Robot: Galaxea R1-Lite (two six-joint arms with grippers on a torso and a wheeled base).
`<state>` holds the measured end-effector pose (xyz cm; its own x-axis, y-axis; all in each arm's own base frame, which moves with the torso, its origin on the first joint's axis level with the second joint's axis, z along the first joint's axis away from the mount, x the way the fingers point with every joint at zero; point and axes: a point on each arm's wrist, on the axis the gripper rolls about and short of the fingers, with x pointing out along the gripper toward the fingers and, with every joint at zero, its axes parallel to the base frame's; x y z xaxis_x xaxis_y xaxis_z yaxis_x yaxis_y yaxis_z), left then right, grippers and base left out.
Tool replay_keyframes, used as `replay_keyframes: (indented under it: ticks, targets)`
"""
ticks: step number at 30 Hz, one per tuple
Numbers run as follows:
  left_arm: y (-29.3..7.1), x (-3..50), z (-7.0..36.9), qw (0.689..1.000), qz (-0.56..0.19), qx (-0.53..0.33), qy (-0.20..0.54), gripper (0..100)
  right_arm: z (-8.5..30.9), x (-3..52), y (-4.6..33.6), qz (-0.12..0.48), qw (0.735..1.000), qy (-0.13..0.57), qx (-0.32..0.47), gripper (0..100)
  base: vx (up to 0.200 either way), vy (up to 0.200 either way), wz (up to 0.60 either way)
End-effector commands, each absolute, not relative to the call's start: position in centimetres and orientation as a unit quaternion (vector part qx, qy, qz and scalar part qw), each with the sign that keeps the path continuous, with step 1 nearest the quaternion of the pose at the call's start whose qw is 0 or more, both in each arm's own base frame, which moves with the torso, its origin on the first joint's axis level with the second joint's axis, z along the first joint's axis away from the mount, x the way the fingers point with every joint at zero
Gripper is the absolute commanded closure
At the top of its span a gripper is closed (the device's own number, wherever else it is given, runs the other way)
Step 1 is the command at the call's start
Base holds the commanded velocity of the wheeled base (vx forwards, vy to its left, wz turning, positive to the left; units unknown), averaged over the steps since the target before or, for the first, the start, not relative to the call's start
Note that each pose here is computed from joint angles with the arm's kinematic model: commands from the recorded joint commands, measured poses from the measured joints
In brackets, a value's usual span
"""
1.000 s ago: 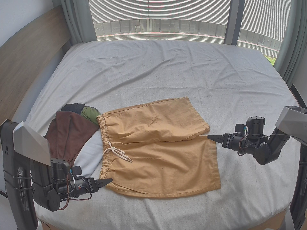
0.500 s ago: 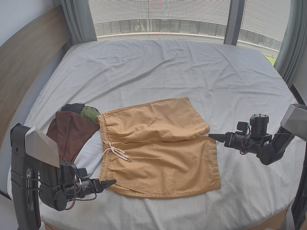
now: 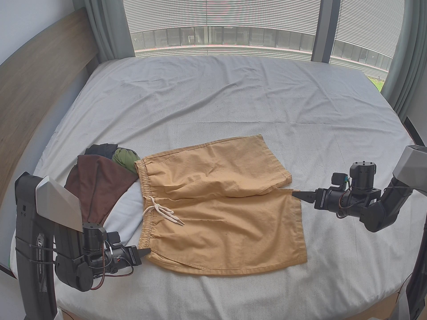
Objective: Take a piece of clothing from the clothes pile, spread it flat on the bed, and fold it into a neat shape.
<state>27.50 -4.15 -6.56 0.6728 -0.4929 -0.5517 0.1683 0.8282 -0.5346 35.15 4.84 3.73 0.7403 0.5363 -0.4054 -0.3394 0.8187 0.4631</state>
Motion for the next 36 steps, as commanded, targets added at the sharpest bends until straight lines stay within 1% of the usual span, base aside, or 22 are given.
replay_keyframes:
  ticks: [1, 6, 7, 8, 9, 11, 15, 24, 29, 33, 36]
  targets:
    - [-4.1, 27.5, -6.5, 0.886, -0.186, -0.226, 0.358, 100, 4.0, 34.1, 4.5, 0.237, 0.915, 0.275, 0.176, 0, 0.0, 0.0, 0.0]
    - [-4.1, 27.5, -6.4, 0.887, -0.187, -0.226, 0.357, 100, 3.6, 32.2, 4.1, 0.225, 0.902, 0.323, 0.179, 0, 0.0, 0.0, 0.0]
    - [-4.1, 27.5, -6.4, 0.887, -0.187, -0.226, 0.356, 100, 3.1, 31.6, 4.1, 0.222, 0.894, 0.347, 0.177, 0, 0.0, 0.0, 0.0]
    - [-4.2, 27.5, -6.4, 0.887, -0.188, -0.225, 0.356, 100, 3.0, 31.5, 4.1, 0.222, 0.892, 0.352, 0.176, 0, 0.0, 0.0, 0.0]
    - [-4.3, 27.5, -6.4, 0.887, -0.19, -0.224, 0.357, 100, 2.2, 30.8, 4.1, 0.221, 0.883, 0.38, 0.167, 0, 0.0, 0.0, 0.0]
    - [-4.3, 27.4, -6.4, 0.886, -0.191, -0.224, 0.357, 100, 1.6, 30.1, 4.2, 0.224, 0.874, 0.402, 0.157, 0, 0.0, 0.0, 0.0]
    - [-4.3, 27.4, -6.2, 0.887, -0.191, -0.223, 0.355, 100, 0.9, 29.4, 4.3, 0.228, 0.865, 0.419, 0.154, 0, 0.0, 0.0, 0.0]
    - [-4.3, 27.5, -6.2, 0.888, -0.192, -0.223, 0.354, 100, -2.7, 28.8, 4.4, 0.216, 0.836, 0.478, 0.161, 0, 0.0, 0.0, 0.0]
    - [-4.3, 27.6, -6.2, 0.889, -0.193, -0.222, 0.352, 100, -3.1, 28.6, 4.8, 0.22, 0.831, 0.486, 0.158, 0, 0.0, 0.0, 0.0]
    - [-4.3, 27.6, -6.2, 0.889, -0.193, -0.221, 0.352, 100, -3.7, 28.5, 5.9, 0.231, 0.822, 0.497, 0.155, 0, 0.0, 0.0, 0.0]
    - [-4.3, 27.6, -6.2, 0.889, -0.193, -0.221, 0.352, 100, -3.9, 28.6, 6.0, 0.23, 0.821, 0.499, 0.155, 0, 0.0, 0.0, 0.0]
